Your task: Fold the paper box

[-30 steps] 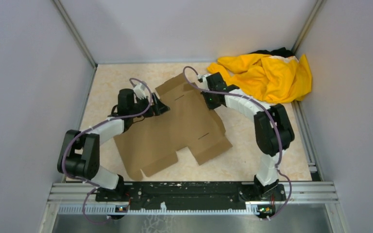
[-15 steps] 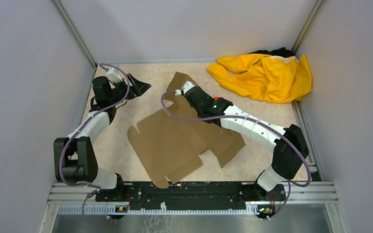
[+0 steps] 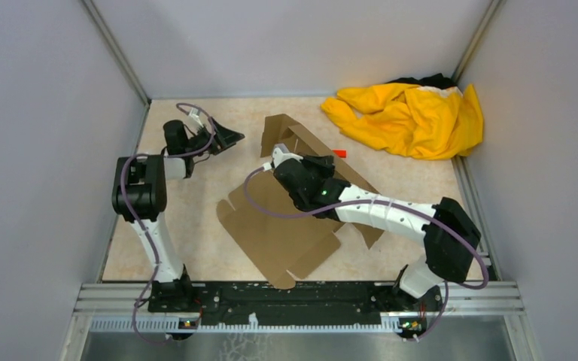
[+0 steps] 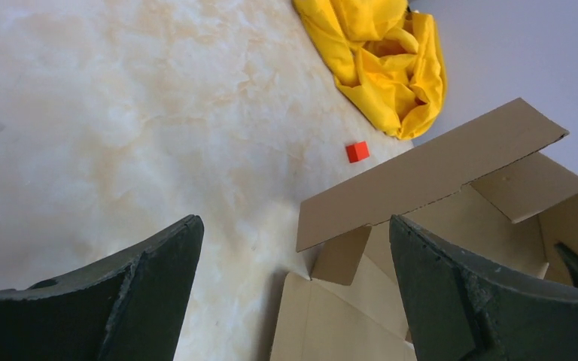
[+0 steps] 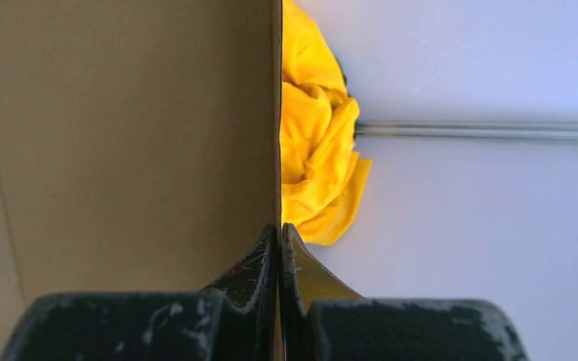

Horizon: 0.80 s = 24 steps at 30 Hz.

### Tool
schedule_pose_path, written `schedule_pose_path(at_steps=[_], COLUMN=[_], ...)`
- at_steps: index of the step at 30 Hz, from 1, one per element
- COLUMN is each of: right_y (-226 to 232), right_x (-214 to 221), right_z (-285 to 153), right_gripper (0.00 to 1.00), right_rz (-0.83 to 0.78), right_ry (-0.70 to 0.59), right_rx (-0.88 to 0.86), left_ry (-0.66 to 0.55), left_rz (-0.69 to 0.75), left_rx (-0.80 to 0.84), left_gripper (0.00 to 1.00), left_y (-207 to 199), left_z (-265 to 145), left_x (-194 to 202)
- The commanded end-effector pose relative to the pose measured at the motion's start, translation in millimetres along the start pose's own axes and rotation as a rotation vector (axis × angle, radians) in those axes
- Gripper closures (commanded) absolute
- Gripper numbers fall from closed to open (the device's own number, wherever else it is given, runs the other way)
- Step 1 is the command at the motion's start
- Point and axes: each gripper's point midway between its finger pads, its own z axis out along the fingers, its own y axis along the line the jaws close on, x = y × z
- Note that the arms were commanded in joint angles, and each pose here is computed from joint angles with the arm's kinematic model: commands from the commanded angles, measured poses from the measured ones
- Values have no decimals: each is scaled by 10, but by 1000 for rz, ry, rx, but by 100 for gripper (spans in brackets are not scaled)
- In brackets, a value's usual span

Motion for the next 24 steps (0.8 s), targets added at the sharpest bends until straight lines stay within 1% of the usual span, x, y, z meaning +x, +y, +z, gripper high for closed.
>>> schedule_pose_path(at_steps=[1,2,4,6,8,12,16,20,24], right_y=[-455,-473,-482,-462,-424,-376,-298,-227,-104], right_x=[-175,-198,-223,-240,-257,-284,-289,-338,-335], right_z=[-193,-206,-218,-223,-242,-247,-223,-203,-119], right_gripper=[100,100,100,100,100,100,100,100,100], right_rz=[80,86,89,80,60,41,27,50,50], right_ry=[-61,-70,-83,-92,-109,-127,-137,-158,-143], right_rx=[142,145,142,136,138,141,123,82,18], left_ry=[10,33,46,49,63,75,100,120,121], left_rz=[196,209,214,205,199,228,237,258,303], left_rx=[170,169,161,170,177,138,180,233,308], left_gripper=[2,3,7,15,20,21,21,21,20], left_y=[-440,-465,-405,-358,-312,-210,-230,-317,-496], left_z=[181,277,360,430,530,755,877,875,750], left_x=[-147,-62,-27,-17,23,32,117,273,411])
